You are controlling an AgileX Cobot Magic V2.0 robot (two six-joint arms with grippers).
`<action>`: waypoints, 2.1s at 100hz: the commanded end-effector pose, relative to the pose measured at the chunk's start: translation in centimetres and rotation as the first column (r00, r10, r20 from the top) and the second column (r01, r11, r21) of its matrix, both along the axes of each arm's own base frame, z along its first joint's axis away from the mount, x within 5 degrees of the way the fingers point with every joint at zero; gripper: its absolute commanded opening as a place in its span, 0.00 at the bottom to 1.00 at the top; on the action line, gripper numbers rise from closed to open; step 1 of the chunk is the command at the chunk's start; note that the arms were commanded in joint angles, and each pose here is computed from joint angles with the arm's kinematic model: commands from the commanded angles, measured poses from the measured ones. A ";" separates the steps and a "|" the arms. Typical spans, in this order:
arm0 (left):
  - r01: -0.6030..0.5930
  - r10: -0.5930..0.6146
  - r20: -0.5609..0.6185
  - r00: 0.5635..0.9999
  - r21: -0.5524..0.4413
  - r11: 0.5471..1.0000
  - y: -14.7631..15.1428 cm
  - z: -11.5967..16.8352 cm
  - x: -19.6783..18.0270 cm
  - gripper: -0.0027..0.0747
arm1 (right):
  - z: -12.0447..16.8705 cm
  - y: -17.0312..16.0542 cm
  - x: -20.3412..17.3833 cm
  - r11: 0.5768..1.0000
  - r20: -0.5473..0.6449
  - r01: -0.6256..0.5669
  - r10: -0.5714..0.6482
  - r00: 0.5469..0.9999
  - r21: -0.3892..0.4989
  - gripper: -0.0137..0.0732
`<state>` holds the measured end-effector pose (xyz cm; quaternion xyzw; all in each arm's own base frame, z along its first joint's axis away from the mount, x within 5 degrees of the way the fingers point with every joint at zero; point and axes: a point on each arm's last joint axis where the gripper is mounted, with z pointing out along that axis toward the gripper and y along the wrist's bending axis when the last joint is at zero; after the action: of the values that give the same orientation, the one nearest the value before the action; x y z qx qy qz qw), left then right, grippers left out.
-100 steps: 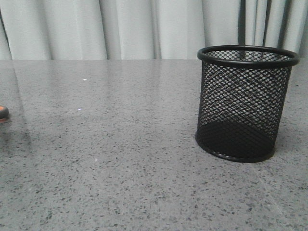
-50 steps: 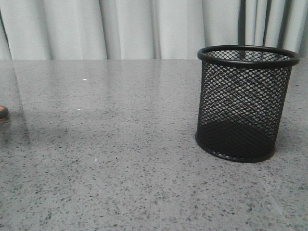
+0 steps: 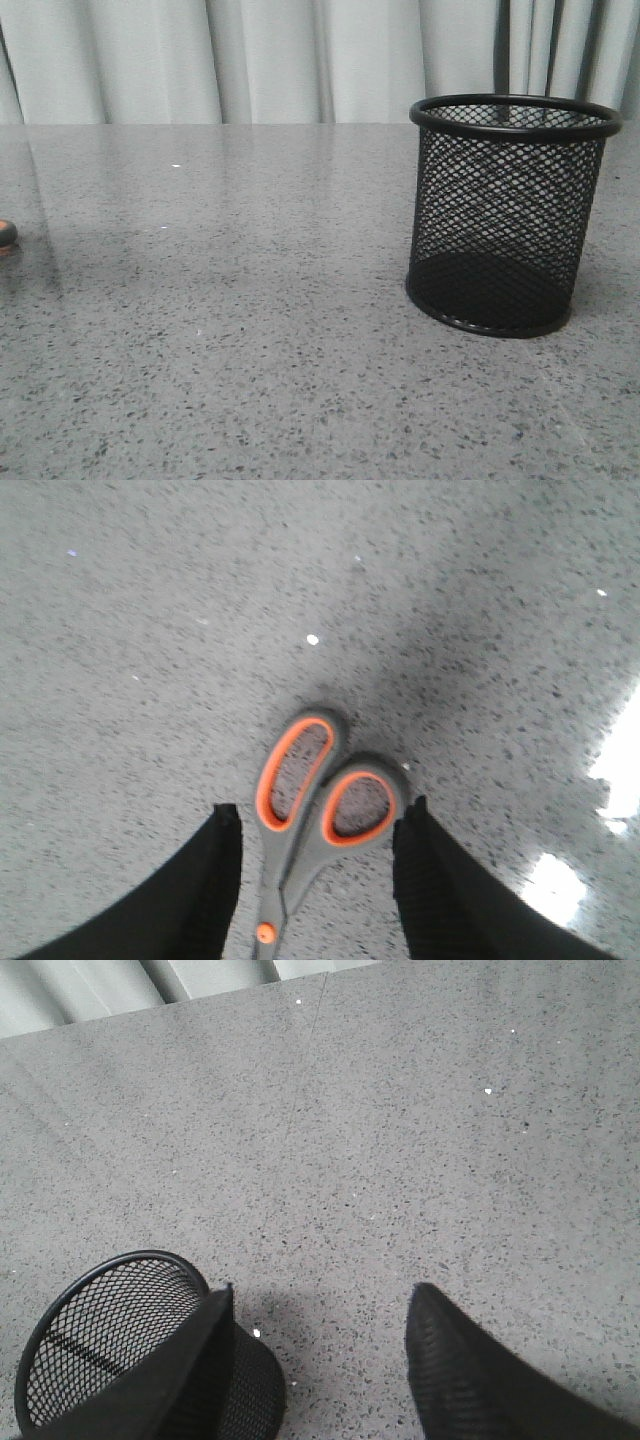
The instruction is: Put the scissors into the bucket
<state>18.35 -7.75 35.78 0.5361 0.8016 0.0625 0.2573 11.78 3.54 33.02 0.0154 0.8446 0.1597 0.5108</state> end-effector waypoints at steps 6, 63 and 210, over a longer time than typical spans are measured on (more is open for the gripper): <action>-0.007 0.011 0.057 0.998 -0.069 0.998 0.8 1.5 0.1 0.44 | 1.7 0.1 0.4 1.000 0.107 -0.005 0.004 0.994 0.007 0.55; -0.085 0.072 0.098 0.993 0.127 0.988 2.5 -0.7 4.7 0.56 | 2.0 0.2 0.5 1.000 0.141 -0.014 0.013 0.990 0.004 0.55; 0.283 -0.252 -0.298 0.921 0.064 0.957 6.1 -8.0 9.2 0.56 | 1.1 0.4 0.4 0.997 0.126 -0.045 0.053 0.991 -0.059 0.55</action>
<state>27.45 -1.67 26.18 0.6607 0.7452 -0.0268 0.0863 11.86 3.83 32.84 -0.0193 0.8381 0.1457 0.5253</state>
